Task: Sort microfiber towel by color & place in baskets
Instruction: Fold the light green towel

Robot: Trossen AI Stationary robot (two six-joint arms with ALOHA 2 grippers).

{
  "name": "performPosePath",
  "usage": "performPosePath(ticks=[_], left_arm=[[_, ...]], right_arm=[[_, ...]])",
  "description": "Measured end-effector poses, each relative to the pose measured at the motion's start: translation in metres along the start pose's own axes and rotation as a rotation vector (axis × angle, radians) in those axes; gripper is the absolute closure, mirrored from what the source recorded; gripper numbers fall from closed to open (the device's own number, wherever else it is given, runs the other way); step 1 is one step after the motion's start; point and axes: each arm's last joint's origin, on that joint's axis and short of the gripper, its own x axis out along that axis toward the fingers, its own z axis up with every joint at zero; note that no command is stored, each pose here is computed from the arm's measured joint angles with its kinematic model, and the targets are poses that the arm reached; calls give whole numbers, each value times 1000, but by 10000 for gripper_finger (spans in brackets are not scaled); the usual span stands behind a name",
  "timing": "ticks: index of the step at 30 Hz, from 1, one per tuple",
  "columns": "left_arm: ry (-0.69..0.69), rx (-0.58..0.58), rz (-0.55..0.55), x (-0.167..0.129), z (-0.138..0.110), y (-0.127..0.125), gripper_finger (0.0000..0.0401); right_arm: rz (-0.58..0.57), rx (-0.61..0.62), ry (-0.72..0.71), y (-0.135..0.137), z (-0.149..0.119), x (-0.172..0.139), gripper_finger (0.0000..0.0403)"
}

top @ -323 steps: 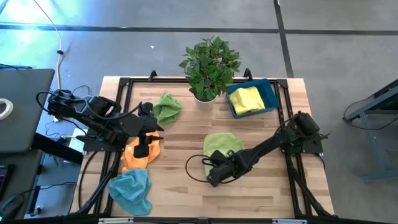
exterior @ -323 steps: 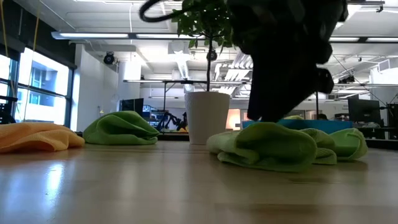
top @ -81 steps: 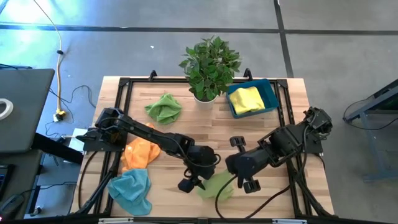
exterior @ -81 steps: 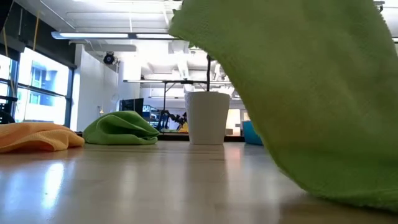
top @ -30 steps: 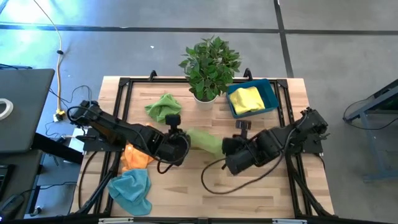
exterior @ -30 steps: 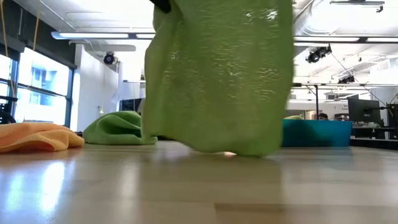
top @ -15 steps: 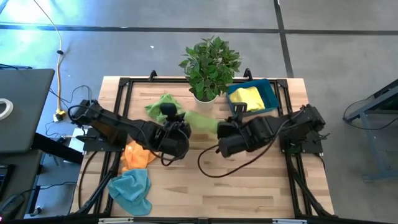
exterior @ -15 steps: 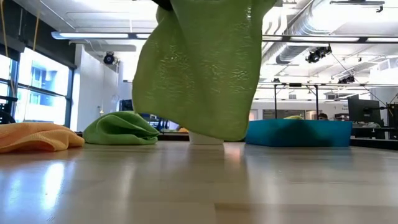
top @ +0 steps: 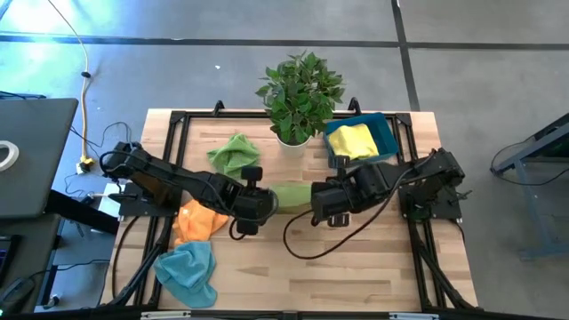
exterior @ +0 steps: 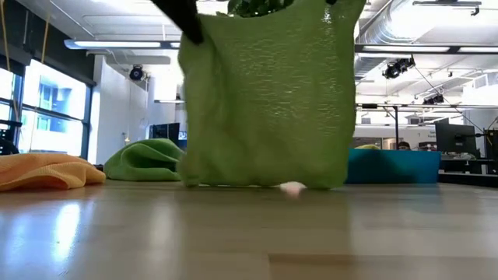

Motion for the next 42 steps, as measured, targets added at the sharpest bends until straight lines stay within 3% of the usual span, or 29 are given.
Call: performPosePath(ticks=[6,10,17,21,24,29,35,42], left_arm=[[25,-2,93,15,-7,1,400],[22,-21,231,18,-7,11,400],[26,20,529,14,-1,36,400],[13,0,559,10,2,41,400],[6,-41,478,9,1,36,400],[18,-156,85,34,-8,5,400],[-19,-170,-93,70,-26,-49,400],[-53,-157,-255,91,-30,-106,400]], right_arm=[[-42,-76,124,5,-9,32,402],[-205,-186,175,5,-15,51,402],[-512,-324,122,-7,-9,44,402],[-497,-271,86,-10,-6,36,402],[-403,-203,104,-6,-9,42,402],[-173,-75,195,18,-22,76,402],[35,-126,181,70,-43,120,402],[193,-97,103,104,-53,133,402]])
